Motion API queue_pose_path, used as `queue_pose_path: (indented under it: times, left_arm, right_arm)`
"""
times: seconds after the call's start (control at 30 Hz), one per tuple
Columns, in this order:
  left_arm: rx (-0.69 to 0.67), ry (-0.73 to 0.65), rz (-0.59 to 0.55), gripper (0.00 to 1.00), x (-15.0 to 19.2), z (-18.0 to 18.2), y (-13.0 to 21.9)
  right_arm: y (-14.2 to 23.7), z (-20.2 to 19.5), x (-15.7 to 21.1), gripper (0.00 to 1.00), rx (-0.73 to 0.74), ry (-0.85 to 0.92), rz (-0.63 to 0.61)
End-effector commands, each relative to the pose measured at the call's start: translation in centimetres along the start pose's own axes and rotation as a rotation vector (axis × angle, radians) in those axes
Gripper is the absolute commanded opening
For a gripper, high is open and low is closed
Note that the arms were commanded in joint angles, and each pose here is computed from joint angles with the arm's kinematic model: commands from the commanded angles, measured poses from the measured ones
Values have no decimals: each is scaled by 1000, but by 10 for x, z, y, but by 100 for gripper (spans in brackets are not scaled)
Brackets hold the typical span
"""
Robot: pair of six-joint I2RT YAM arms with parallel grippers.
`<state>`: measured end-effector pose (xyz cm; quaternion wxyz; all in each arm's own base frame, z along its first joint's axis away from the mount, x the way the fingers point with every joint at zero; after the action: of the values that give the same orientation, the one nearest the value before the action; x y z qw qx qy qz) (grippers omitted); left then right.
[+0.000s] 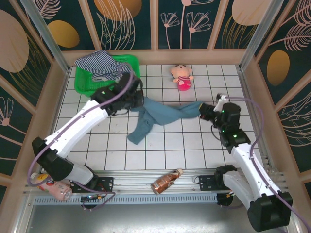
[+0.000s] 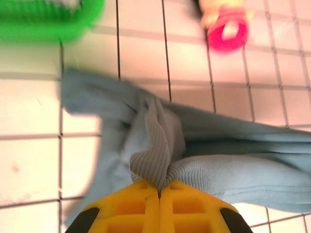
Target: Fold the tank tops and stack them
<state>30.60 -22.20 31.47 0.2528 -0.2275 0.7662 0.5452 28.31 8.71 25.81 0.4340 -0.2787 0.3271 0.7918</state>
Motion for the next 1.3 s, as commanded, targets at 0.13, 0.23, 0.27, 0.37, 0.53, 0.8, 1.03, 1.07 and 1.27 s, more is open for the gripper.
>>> queue_pose_path:
  times: [0.13, 0.23, 0.27, 0.37, 0.53, 0.8, 1.03, 1.07, 1.27]
  left_arm:
    - [-120, -117, -325, 0, -107, -2, 100]
    - [-115, -131, -461, 0, -137, -7, 132]
    - [-123, -130, -496, 0, -142, -6, 139]
    - [-165, -124, -540, 0, -154, 3, 137]
    - [-174, -109, -584, 0, -179, 12, 109]
    - [-139, -88, -617, 0, -222, 27, 75]
    - [-119, -141, -554, 0, -217, 29, 72]
    - [-121, -146, -506, 0, -208, 32, 71]
    - [-58, -143, -233, 0, -130, 43, 54]
  right_arm:
    - [46, 91, -125, 0, -234, 220, -384]
    - [59, 117, -150, 0, -289, 274, -449]
    - [61, 123, -157, 0, -297, 288, -462]
    - [59, 135, -171, 0, -318, 315, -476]
    - [34, 138, -192, 0, -302, 362, -491]
    - [8, 149, -225, 0, -328, 399, -491]
    - [1, 142, -217, 0, -294, 370, -360]
    - [1, 138, -207, 0, -285, 354, -311]
    - [29, 95, -133, 0, -128, 248, -71]
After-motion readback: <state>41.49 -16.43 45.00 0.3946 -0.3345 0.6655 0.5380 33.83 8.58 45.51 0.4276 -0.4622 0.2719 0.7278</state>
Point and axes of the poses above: each hand's point on the last joint's axis, 136 mm out from that joint toward the fingers, its own y axis back along the fingers, its own z axis along the line the jaws close on, x = y × z, the point moved 3 cm from there along y, back along the fingers, and after that the axes turned 6 degrees about -y, right-handed, at the moved point
